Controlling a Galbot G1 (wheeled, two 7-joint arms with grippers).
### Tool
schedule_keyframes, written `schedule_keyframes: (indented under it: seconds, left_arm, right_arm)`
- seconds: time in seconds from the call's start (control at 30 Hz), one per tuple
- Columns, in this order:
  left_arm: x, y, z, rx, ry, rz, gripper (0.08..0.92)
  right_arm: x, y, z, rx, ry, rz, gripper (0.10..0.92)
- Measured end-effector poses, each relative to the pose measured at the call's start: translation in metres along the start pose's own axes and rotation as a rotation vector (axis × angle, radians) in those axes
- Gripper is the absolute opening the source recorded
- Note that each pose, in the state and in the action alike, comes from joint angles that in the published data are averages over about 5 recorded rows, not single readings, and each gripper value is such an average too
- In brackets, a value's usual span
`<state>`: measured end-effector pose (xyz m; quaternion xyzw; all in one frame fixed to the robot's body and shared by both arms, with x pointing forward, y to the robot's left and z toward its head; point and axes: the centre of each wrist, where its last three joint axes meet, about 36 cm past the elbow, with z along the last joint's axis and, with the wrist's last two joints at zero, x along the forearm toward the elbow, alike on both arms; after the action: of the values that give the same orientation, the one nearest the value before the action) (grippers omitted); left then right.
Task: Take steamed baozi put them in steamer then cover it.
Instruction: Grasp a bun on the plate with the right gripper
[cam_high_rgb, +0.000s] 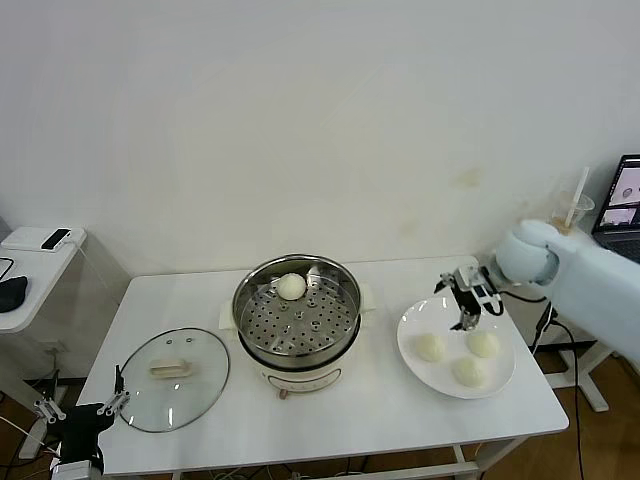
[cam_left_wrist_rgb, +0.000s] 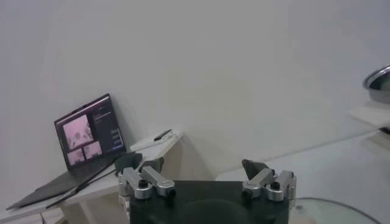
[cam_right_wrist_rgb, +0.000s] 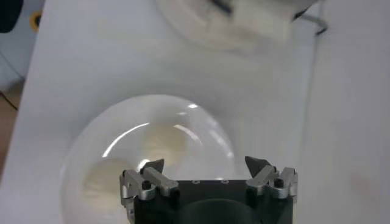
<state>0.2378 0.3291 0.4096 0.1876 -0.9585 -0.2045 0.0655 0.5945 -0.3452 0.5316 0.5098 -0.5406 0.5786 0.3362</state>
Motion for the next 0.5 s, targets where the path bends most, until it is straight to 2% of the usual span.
schedule_keyframes:
  seconds: [0.5]
  left_arm:
    - [0.002, 0.003, 0.003, -0.007, 0.012, -0.009, 0.823]
  right_arm:
    - [-0.062, 0.007, 0.002, -0.062, 0.009, -0.028, 0.823]
